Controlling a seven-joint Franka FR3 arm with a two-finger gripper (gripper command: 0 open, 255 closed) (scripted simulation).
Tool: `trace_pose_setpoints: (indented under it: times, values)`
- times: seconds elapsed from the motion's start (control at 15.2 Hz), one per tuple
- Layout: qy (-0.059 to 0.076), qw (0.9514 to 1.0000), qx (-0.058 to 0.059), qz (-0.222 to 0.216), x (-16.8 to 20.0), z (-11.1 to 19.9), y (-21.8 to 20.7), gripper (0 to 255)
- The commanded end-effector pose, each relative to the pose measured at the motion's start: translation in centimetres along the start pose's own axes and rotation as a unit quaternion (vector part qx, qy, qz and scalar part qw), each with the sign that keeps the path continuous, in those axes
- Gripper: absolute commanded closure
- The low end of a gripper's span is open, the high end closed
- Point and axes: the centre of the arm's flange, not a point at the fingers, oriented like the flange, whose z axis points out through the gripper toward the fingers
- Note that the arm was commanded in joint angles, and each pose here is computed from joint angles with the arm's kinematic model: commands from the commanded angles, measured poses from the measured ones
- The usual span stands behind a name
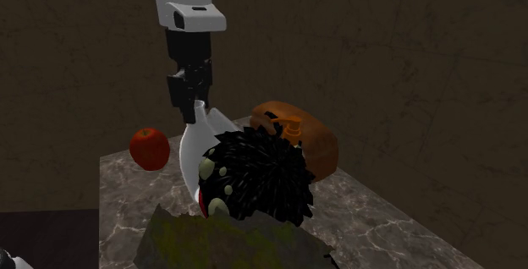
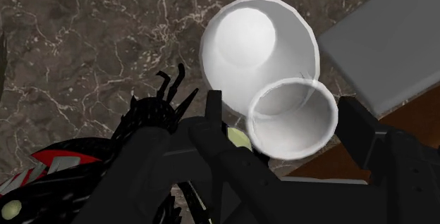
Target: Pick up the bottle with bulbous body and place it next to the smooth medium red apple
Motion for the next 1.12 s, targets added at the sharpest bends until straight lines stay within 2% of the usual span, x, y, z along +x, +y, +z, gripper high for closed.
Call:
trace_pose_setpoints:
  times: [0.0,0.26,0.53,1.06]
  values:
    - [0.000,1.0000,0.000,0.000,0.0,0.0,0.0,0]
    - [0.000,1.0000,0.000,0.000,0.0,0.0,0.0,0]
    - [0.000,1.0000,0.000,0.000,0.0,-5.0,0.0,0]
    - [0.000,1.0000,0.000,0.000,0.0,-5.0,0.0,0]
